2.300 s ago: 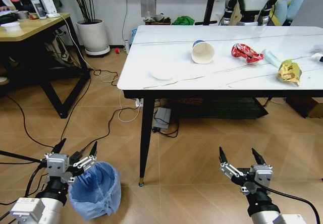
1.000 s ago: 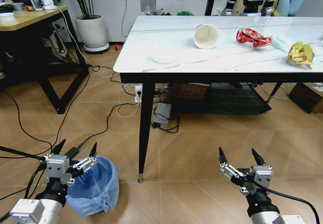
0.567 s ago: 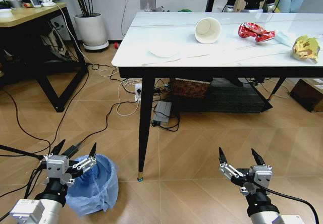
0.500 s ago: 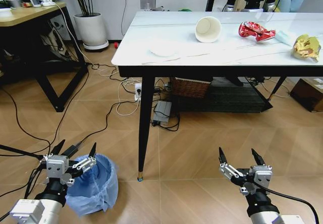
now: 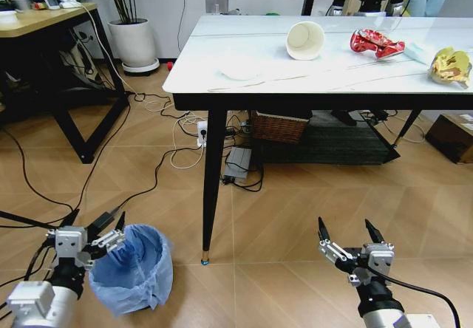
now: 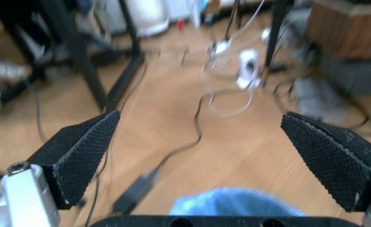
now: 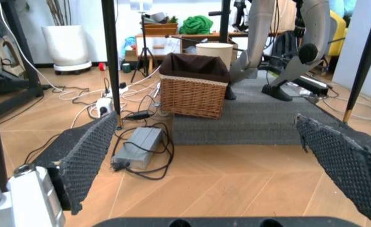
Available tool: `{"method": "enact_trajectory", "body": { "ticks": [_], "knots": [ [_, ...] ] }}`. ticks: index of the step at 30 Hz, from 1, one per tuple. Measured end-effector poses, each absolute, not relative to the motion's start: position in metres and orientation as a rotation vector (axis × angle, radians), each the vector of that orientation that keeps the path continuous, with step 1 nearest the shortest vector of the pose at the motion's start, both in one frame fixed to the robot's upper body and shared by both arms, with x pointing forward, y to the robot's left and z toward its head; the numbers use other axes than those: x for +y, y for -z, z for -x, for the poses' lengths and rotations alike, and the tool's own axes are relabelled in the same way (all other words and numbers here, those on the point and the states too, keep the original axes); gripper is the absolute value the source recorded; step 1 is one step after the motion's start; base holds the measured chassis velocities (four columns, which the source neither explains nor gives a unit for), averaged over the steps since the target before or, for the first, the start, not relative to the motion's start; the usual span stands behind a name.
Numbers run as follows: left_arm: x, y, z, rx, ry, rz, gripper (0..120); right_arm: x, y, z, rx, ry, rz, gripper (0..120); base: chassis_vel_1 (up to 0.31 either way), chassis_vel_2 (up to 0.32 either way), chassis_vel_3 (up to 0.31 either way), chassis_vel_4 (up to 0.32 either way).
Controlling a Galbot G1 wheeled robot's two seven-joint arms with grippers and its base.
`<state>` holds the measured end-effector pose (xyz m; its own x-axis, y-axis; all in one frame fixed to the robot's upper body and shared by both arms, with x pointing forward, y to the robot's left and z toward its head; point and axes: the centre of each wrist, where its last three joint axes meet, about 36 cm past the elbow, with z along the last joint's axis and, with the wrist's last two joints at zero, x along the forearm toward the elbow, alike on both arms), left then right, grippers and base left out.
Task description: Pick up the trash bin and place the trash from the table into it.
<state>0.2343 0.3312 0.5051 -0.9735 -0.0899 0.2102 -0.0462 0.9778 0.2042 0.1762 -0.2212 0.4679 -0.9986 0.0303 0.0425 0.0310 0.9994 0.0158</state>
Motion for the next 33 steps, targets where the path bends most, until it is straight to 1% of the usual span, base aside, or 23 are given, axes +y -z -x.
{"method": "enact_trajectory", "body": {
  "ticks": [5,10,22,33],
  "knots": [
    [0.350,-0.524,-0.257,-2.700,0.261,-0.190,100,-0.224,-0.461,-0.178,-3.086,0.052,0.060,100,0.000,0.000,0.000,0.000],
    [0.361,-0.524,-0.268,-2.596,0.236,-0.179,100,-0.224,-0.457,-0.181,-3.076,0.074,0.064,100,0.000,0.000,0.000,0.000],
    [0.396,-0.487,-0.292,-2.458,0.261,-0.174,100,-0.228,-0.447,-0.182,-3.049,0.111,0.079,100,0.000,0.000,0.000,0.000],
    [0.412,-0.463,-0.302,-2.387,0.285,-0.123,100,-0.228,-0.441,-0.184,-3.040,0.105,0.080,100,0.000,0.000,0.000,0.000]
  ]
}}
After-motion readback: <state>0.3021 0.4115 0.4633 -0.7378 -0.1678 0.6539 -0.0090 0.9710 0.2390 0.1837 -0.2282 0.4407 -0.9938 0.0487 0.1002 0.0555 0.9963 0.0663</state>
